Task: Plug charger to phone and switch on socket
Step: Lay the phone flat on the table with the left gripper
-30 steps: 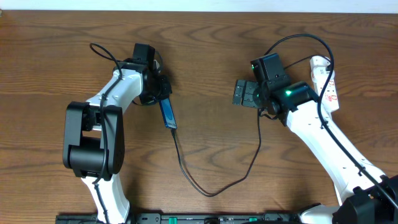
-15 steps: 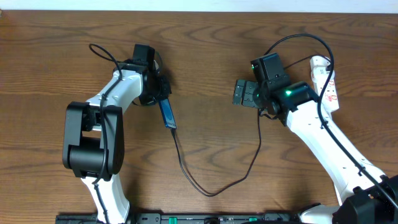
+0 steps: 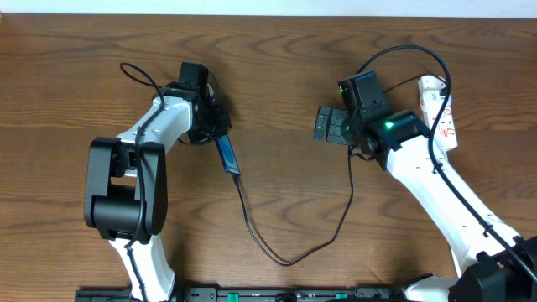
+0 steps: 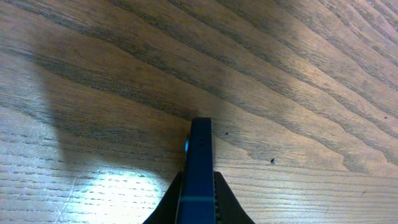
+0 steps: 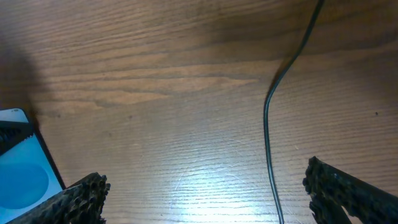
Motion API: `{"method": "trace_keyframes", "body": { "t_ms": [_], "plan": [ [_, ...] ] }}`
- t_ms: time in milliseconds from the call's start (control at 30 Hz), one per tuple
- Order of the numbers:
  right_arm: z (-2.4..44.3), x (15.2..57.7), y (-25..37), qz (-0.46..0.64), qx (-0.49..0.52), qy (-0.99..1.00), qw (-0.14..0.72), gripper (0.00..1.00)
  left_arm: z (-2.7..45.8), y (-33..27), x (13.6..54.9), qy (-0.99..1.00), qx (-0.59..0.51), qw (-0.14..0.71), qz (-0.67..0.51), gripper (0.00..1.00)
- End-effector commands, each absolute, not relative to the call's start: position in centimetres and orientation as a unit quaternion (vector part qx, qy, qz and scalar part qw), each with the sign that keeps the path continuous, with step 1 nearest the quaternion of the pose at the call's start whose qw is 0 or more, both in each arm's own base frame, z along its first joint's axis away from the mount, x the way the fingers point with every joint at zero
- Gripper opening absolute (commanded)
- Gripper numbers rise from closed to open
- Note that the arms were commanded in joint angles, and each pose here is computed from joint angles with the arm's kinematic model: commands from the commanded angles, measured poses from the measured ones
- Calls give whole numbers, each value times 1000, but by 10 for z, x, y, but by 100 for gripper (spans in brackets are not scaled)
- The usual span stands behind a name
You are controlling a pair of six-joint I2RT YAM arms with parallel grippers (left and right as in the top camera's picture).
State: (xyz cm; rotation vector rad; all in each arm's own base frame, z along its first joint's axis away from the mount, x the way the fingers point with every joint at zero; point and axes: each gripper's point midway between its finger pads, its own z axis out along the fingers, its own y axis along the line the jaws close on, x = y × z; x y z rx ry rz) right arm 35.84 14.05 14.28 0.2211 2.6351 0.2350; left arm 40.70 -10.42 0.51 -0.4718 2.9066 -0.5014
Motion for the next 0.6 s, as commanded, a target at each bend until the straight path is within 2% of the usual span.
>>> {"method": "trace_keyframes", "body": {
  "t_ms": [0, 567],
  "plan": [
    [144, 357, 140, 80, 72, 963, 247, 99, -11, -91, 398, 976, -157, 76, -127, 8],
    [145, 357, 141, 81, 72, 963, 248, 99, -24, -87, 389, 976, -170, 70, -118, 8]
  ]
}}
